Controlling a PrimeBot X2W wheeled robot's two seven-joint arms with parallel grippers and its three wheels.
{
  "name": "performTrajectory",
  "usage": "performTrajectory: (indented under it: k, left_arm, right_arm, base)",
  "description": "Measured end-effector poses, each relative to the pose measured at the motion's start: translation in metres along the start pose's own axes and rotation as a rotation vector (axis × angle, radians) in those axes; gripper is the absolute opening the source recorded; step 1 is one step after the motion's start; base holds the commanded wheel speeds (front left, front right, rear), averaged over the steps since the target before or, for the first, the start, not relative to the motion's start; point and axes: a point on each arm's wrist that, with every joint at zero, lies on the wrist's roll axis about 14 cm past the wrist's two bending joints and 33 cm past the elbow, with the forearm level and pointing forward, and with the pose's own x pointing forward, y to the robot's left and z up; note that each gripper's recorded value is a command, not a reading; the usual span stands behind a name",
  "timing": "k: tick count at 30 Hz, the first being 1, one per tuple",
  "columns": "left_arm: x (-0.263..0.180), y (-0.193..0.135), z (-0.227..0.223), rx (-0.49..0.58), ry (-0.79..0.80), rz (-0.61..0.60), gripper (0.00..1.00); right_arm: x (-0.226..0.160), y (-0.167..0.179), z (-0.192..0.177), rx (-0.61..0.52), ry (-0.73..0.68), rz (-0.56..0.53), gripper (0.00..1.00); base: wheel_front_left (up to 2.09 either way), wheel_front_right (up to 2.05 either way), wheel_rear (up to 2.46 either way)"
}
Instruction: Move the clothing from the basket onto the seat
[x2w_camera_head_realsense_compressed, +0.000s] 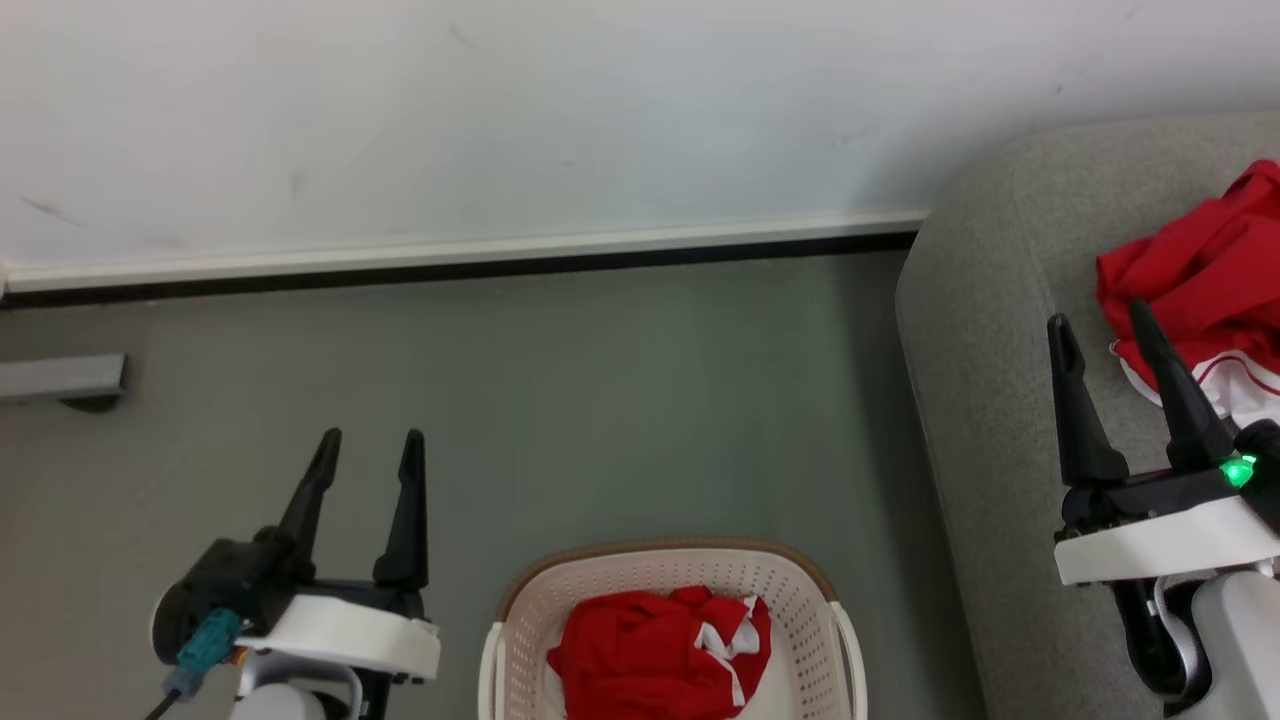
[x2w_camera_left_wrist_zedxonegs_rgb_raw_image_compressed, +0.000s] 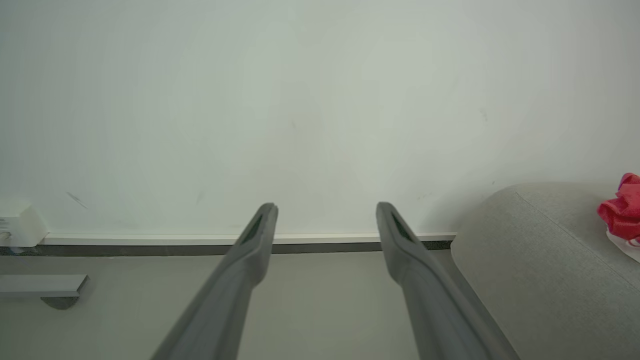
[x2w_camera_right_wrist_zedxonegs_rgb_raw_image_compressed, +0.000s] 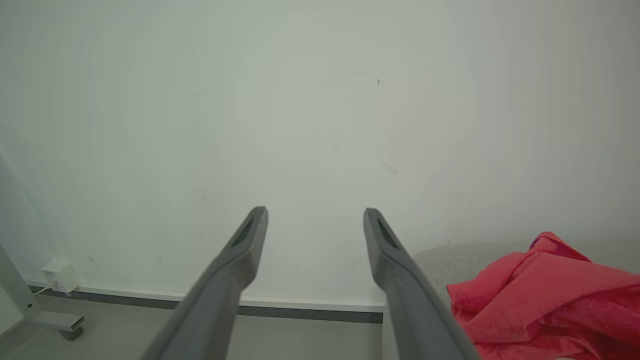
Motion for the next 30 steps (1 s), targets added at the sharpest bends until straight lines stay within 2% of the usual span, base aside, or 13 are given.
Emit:
performTrajectory:
  k: [13,30]
  left_arm:
    - [0.045,-0.037,-0.075,-0.021,0.154,-0.143,1.00]
    - [0.040,-0.110,-0.204,-0.063,0.499,-0.417,1.00]
  right_arm:
    - [0.043,-0.035,-0.022,-0.032,0.010,-0.036,1.00]
    - [0.083,-0.065,-0.046,-0.083,0.018,-0.046,1.00]
  base:
    - [0.00,0.00,0.00]
    - [0.00,0.00,0.00]
